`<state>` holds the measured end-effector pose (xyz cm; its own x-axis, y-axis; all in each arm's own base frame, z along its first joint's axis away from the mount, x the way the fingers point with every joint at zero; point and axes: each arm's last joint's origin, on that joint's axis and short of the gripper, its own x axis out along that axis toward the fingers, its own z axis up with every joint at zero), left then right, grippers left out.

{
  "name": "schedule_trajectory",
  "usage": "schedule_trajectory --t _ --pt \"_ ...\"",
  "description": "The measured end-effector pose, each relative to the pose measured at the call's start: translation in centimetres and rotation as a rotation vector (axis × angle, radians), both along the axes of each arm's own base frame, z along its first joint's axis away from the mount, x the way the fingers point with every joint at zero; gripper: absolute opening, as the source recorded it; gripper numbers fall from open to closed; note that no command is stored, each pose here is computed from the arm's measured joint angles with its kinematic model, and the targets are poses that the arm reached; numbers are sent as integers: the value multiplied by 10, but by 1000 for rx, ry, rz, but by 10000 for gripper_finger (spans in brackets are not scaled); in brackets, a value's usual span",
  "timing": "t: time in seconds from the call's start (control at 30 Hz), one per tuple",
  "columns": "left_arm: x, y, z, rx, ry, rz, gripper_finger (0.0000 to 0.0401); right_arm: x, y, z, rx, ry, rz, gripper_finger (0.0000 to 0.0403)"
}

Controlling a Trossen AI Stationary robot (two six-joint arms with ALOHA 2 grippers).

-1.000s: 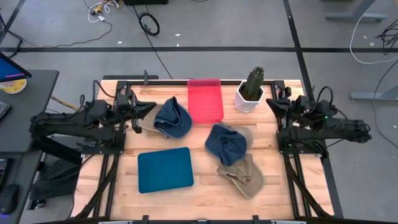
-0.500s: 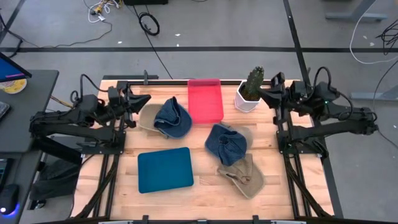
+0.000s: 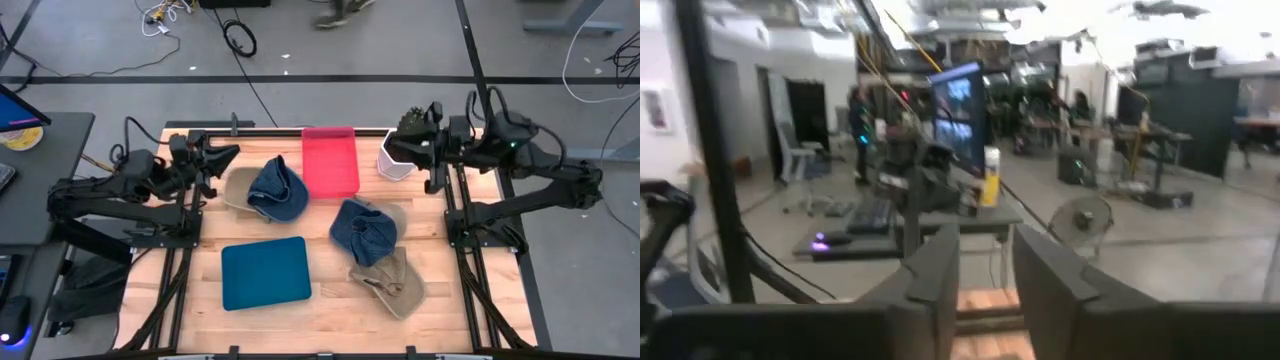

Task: Pick & Place hat
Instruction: Put the top blue cap into the pink bin

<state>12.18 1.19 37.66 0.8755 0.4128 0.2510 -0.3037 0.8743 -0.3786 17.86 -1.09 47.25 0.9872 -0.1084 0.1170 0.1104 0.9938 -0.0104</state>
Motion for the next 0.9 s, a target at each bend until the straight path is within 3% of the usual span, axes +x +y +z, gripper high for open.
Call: schedule_trajectory --t 0.2,0.47,0.67,0.9 --pt "-3 2 28 35 135 73 113 1 -2 26 15 70 -27 158" --pt "2 3 49 97 358 118 200 2 -2 22 70 131 -26 176" --pt "3 6 50 217 467 262 212 1 -2 16 77 194 -28 171" --pt "3 7 51 147 424 289 213 1 -2 10 101 249 -31 164"
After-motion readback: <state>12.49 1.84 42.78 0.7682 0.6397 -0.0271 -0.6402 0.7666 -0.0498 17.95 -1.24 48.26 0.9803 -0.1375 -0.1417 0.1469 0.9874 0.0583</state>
